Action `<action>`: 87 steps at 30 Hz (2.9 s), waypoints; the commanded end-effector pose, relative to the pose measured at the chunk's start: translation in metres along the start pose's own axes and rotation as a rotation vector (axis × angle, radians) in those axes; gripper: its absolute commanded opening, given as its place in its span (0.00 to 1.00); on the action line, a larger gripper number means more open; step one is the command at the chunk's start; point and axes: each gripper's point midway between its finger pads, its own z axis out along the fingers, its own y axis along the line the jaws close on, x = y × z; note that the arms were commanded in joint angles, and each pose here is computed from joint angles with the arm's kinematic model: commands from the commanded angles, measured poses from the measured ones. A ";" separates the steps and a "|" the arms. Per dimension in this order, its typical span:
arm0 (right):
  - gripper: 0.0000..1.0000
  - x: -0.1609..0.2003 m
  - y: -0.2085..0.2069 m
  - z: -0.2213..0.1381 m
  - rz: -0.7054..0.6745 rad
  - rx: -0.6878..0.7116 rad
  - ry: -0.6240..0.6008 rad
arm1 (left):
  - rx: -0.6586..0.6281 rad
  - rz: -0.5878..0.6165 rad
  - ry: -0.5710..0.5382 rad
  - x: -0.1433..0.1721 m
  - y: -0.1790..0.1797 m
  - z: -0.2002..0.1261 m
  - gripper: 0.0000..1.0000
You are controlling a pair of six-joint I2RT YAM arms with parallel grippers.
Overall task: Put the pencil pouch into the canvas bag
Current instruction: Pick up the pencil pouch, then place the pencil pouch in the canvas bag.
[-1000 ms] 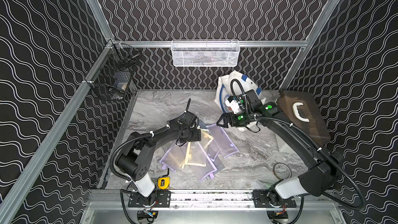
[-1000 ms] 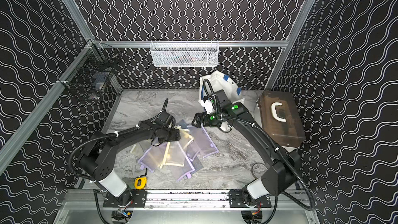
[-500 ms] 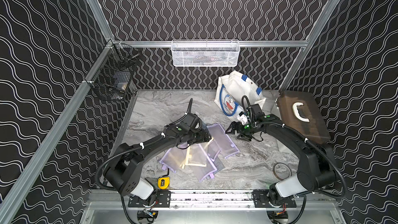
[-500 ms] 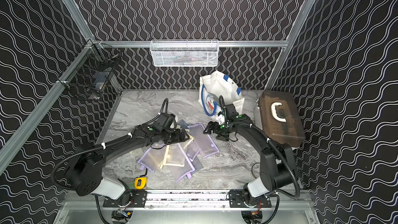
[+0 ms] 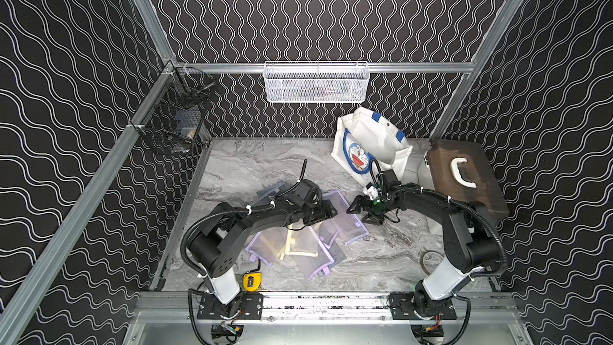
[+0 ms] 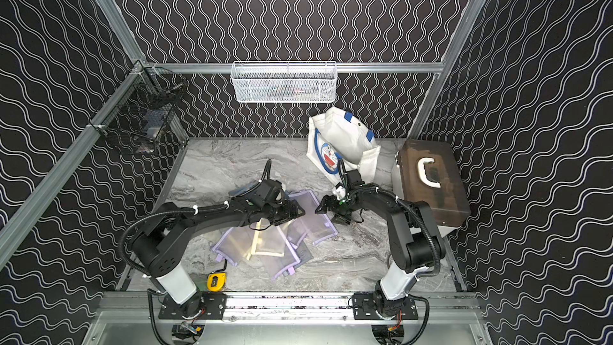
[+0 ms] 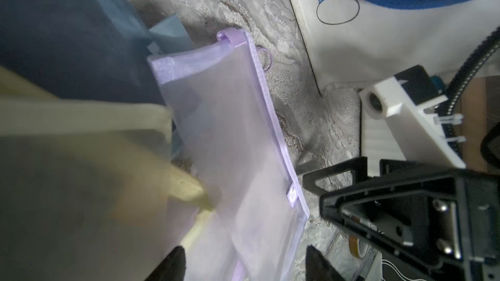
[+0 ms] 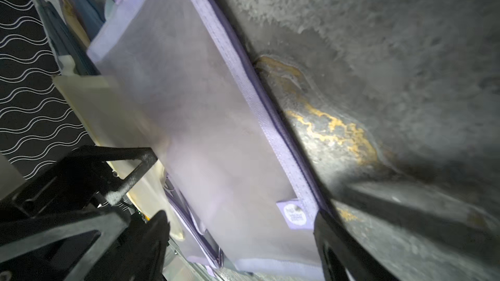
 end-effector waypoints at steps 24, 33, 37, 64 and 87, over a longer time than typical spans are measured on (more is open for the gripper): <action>0.84 0.017 0.095 -0.099 -0.164 -0.168 -0.107 | 0.305 0.322 -0.131 -0.013 -0.083 -0.066 0.00; 0.86 -0.008 0.177 -0.160 -0.310 -0.385 -0.239 | 0.619 0.529 -0.236 -0.007 -0.162 -0.154 0.00; 0.86 -0.007 0.193 -0.161 -0.325 -0.493 -0.206 | 0.688 0.546 -0.249 -0.008 -0.179 -0.168 0.00; 0.00 0.013 0.229 -0.200 -0.471 -0.662 -0.228 | 0.616 0.495 -0.277 -0.034 -0.177 -0.159 0.09; 0.00 -0.098 0.213 -0.269 -0.626 -0.037 -0.641 | 0.349 0.351 -0.376 -0.071 -0.102 -0.158 0.96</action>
